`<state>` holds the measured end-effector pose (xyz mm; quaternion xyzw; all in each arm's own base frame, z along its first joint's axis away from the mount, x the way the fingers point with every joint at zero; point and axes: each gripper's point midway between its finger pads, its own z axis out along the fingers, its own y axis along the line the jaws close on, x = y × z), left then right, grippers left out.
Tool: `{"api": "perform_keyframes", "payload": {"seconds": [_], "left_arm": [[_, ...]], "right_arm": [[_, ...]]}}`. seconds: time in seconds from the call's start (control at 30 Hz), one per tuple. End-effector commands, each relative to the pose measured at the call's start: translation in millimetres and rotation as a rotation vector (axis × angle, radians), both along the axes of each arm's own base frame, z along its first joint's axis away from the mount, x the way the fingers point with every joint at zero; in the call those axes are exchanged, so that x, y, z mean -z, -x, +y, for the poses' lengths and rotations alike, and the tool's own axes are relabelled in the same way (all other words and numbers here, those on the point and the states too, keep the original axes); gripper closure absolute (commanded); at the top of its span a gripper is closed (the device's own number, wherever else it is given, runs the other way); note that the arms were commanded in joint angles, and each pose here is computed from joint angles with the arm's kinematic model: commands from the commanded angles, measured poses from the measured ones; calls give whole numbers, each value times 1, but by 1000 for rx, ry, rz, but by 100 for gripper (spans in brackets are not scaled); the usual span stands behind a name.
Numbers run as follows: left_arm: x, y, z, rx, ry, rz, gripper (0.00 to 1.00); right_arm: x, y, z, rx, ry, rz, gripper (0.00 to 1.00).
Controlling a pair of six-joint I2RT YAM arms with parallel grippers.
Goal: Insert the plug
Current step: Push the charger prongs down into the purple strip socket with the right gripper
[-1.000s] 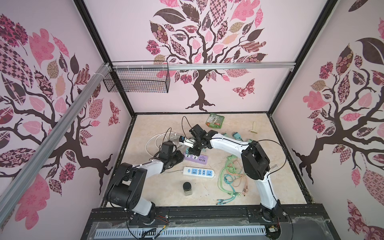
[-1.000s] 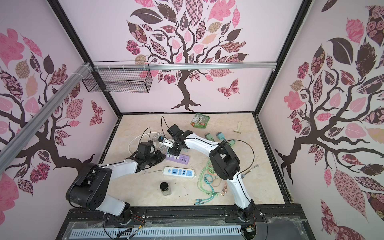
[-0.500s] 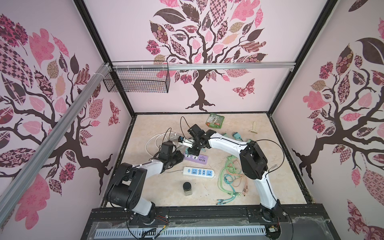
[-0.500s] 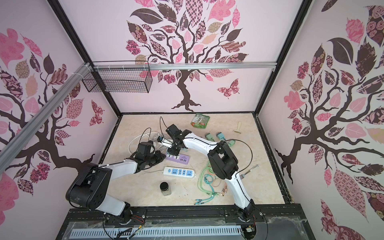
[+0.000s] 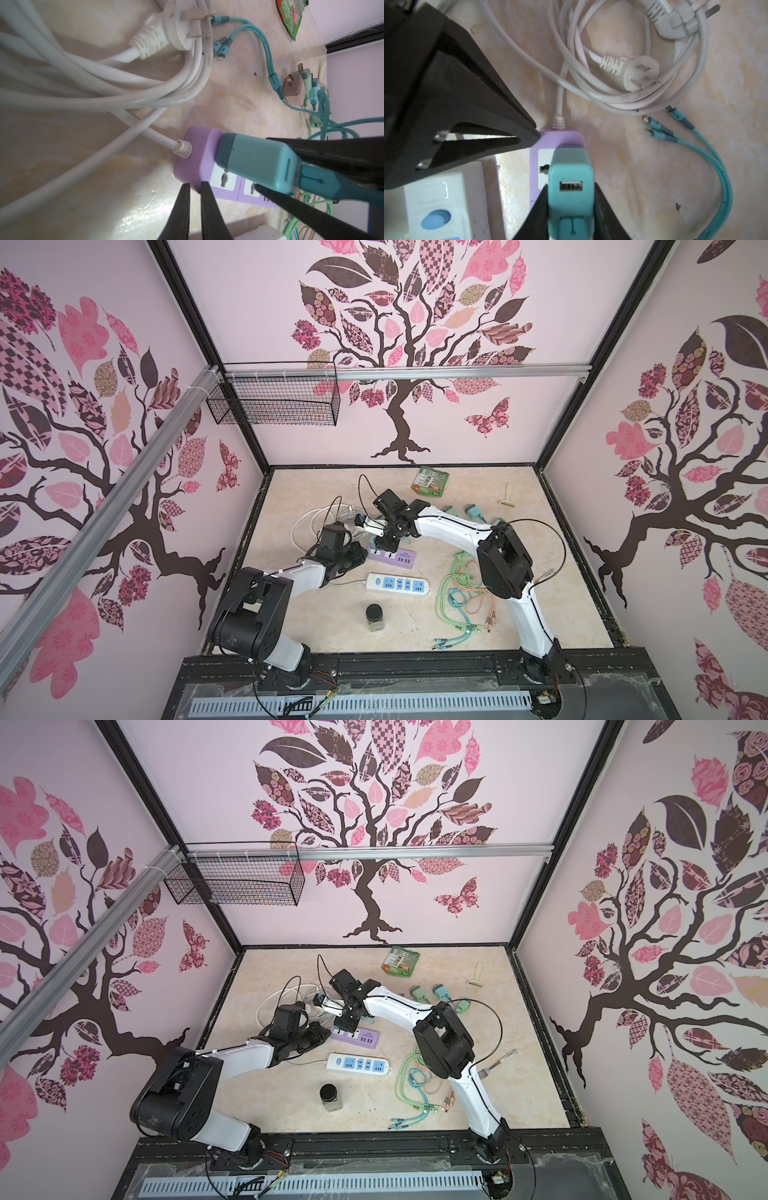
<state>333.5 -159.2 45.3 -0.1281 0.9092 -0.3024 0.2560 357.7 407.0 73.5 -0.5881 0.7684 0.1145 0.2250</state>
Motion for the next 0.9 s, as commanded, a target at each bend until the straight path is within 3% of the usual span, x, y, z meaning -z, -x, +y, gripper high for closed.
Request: {"api": "perform_keyframes", "payload": {"seconds": [0.0, 0.2, 0.5, 0.87], "left_arm": [[6, 8, 8, -12, -18, 12, 86], [-6, 8, 7, -12, 1, -3, 83], [-35, 16, 16, -24, -18, -46, 70], [-57, 34, 47, -95, 13, -77, 58]], "right_arm": [[58, 14, -21, 2, 147, 88, 67], [53, 14, -19, 26, 135, 103, 65], [29, 12, -6, 40, 48, 94, 64], [-6, 12, -3, 104, -22, 109, 43]]}}
